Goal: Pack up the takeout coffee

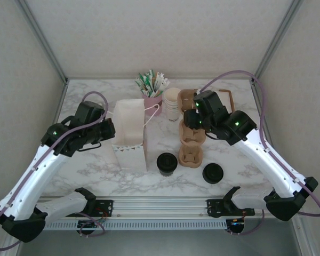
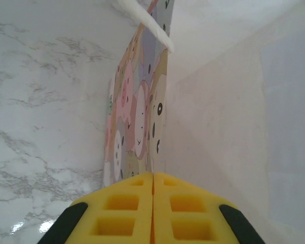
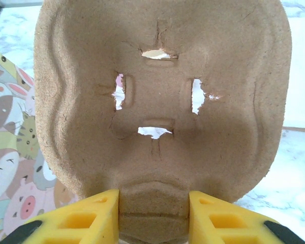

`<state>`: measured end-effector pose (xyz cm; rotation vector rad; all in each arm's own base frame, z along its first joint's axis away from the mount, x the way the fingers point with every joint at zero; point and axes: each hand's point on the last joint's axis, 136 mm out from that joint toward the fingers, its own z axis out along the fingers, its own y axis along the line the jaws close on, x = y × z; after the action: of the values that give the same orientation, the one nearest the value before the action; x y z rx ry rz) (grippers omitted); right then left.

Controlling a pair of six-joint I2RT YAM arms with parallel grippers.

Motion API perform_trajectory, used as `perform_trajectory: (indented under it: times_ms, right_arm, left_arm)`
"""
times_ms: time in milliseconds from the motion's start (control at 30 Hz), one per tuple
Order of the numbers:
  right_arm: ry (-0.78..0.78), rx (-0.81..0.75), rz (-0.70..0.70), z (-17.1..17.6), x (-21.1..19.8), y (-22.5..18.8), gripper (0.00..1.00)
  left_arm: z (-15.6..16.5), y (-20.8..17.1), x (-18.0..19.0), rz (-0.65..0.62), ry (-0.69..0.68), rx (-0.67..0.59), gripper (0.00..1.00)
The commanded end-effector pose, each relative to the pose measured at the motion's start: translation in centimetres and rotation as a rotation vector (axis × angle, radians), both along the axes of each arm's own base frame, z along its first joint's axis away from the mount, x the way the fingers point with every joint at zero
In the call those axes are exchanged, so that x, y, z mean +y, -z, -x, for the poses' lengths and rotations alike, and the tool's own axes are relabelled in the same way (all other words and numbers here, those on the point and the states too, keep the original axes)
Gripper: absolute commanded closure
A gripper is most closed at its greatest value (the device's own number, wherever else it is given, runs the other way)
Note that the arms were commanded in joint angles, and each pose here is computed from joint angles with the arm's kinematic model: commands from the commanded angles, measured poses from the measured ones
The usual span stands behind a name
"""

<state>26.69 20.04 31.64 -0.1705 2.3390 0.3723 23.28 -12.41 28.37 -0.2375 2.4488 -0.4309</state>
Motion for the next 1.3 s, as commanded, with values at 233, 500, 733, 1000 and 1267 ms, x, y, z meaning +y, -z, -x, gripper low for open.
perform_trajectory:
  times_ms: [233,500,733,1000,1267]
  right_arm:
    - [-0.052,-0.112,-0.076,0.1,2.2,-6.2,0.65]
    - [-0.085,-0.184,-0.130,0.4,4.3,-9.9,0.65]
    - [-0.143,-0.242,-0.172,1.3,7.6,-12.8,0.65]
    - [-0.202,-0.274,-0.177,2.1,11.2,-14.3,0.65]
    - [-0.261,-0.294,-0.165,3.2,14.8,-14.9,0.65]
  left_arm:
    - [1.8,0.0,0.5,0.087,-0.163,-0.055,0.98]
    - [2.4,0.6,-1.2,0.171,-0.202,-0.080,1.00]
    - [3.0,-0.2,-1.5,0.251,-0.214,-0.106,1.00]
    - [3.7,-0.1,0.5,0.396,-0.320,-0.151,1.00]
    - [4.2,1.3,0.0,0.451,-0.320,-0.113,1.00]
